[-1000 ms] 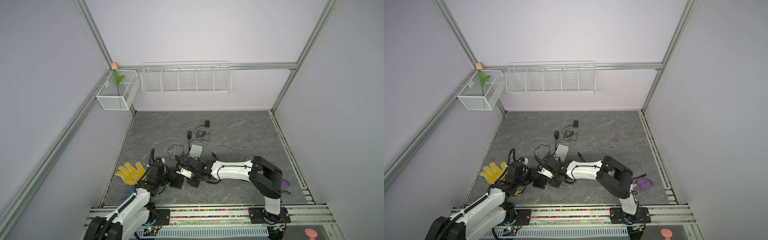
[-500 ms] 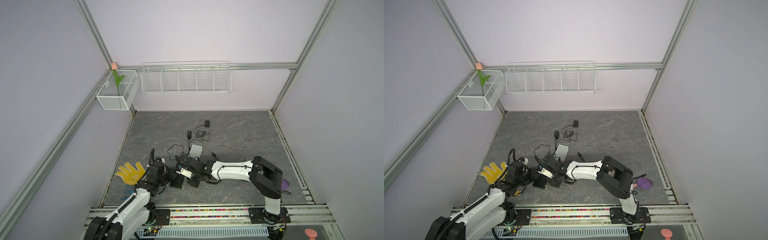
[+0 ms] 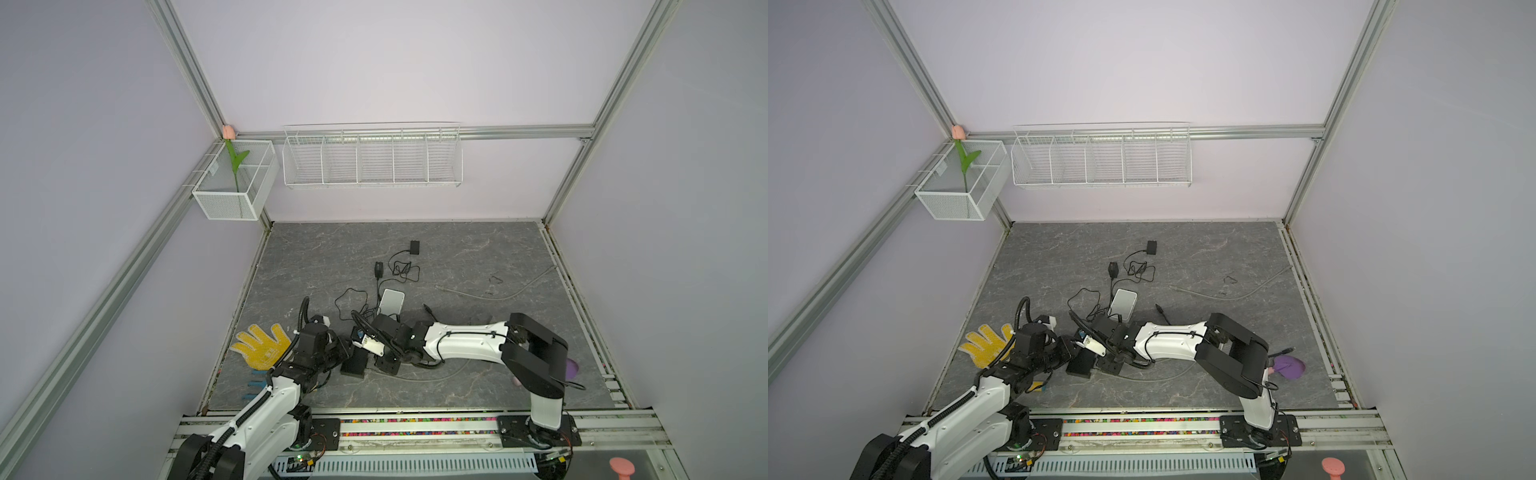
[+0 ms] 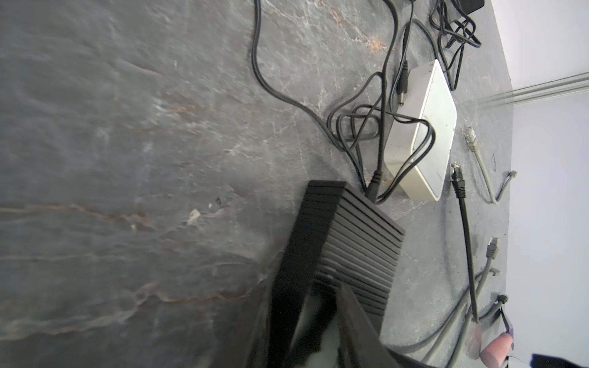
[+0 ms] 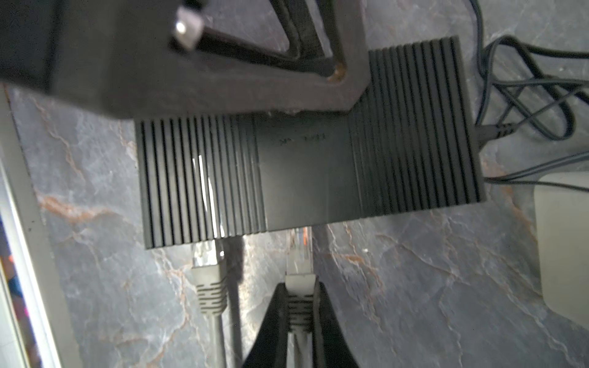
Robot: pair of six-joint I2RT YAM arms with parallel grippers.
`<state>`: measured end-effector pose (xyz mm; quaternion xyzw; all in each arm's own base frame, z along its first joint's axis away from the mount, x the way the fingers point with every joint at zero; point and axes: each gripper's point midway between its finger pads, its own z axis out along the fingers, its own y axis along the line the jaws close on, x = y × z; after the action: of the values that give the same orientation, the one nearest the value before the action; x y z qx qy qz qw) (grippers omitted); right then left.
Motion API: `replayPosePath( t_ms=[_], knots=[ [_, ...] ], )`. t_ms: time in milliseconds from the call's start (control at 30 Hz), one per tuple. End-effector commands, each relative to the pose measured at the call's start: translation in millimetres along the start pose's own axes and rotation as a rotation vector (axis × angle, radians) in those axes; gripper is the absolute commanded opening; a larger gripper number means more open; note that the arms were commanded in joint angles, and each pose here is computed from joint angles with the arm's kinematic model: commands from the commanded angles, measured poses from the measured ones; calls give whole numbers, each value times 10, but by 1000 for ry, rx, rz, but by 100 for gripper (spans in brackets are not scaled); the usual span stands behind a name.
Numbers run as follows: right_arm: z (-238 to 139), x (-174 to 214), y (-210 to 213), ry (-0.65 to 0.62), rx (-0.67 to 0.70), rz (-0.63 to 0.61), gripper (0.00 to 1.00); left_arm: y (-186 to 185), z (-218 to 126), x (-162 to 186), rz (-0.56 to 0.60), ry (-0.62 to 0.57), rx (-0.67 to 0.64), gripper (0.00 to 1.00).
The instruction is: Insert the plug into the switch port
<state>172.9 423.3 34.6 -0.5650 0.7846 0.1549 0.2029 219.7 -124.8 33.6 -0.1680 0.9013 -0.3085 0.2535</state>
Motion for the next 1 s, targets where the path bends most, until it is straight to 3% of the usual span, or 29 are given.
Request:
replayPosePath(
  t_ms=[0, 967],
  knots=[
    [-217, -482, 39, -191, -5, 2, 6, 142, 12, 255, -17, 90, -34, 33],
    [8, -511, 197, -217, -24, 14, 6, 124, -9, 291, -8, 91, -27, 33]
  ],
)
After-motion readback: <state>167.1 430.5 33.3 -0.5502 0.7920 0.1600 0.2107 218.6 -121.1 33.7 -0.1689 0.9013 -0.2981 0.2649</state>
